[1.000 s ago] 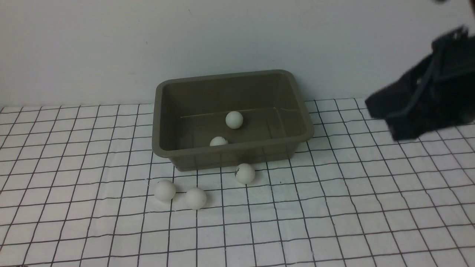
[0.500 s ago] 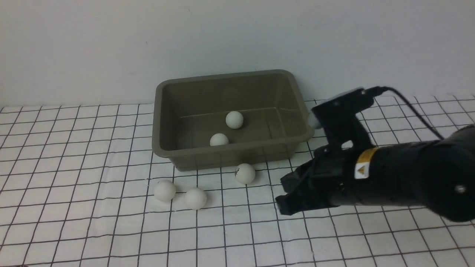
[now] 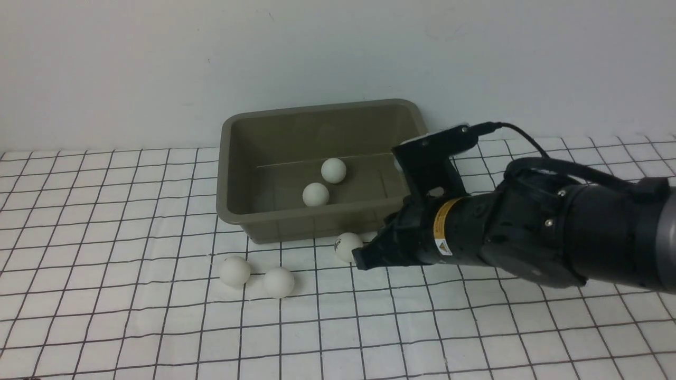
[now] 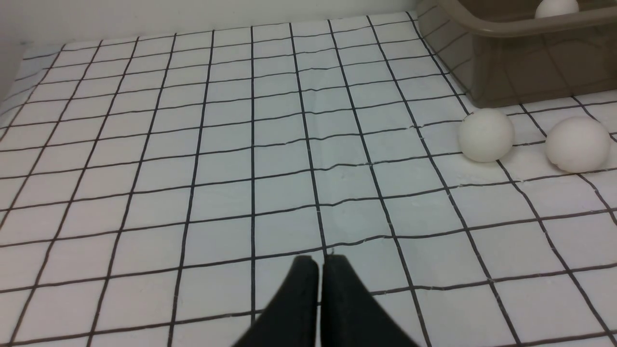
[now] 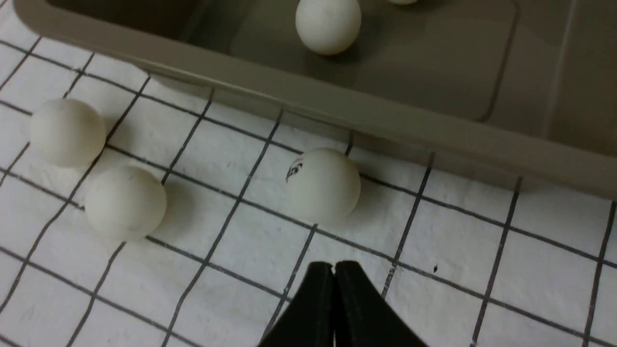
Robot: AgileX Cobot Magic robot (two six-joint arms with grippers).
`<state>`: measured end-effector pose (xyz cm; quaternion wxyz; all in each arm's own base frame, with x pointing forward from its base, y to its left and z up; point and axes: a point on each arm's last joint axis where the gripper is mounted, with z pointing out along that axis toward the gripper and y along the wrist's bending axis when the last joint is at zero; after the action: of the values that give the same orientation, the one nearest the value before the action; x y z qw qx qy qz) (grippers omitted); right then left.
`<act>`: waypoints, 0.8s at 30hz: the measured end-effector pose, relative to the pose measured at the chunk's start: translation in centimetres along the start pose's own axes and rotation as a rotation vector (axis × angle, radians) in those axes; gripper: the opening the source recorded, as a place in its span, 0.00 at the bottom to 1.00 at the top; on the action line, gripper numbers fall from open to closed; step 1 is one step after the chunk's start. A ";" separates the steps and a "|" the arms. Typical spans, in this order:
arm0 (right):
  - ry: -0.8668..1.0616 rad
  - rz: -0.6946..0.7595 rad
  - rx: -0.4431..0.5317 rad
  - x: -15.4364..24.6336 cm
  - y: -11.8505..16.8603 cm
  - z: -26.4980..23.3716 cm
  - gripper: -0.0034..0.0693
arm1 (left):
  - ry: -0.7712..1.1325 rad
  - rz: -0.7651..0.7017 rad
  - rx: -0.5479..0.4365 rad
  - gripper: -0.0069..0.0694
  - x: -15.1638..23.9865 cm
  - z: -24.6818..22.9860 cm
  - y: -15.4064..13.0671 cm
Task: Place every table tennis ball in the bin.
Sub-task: Use the right arm to clamp the table tennis ball closest to it
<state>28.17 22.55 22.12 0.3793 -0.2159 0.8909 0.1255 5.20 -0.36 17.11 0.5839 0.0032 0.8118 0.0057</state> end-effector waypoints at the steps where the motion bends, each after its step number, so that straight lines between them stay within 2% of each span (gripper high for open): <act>1: -0.004 0.008 0.009 -0.1 0.0 0.3 0.03 | 0.000 0.000 0.000 0.08 0.0 0.0 0.0; 13: 0.036 0.028 0.022 1.9 2.3 3.4 0.03 | 0.000 0.000 0.000 0.08 0.0 0.0 0.0; 24: -0.029 0.028 0.020 -0.3 4.5 4.7 0.03 | 0.000 0.001 0.000 0.08 0.0 0.0 0.0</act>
<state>29.15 28.36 19.38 0.3927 -0.1979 0.8894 0.1249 5.20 -0.36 17.11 0.5839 0.0034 0.8118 0.0060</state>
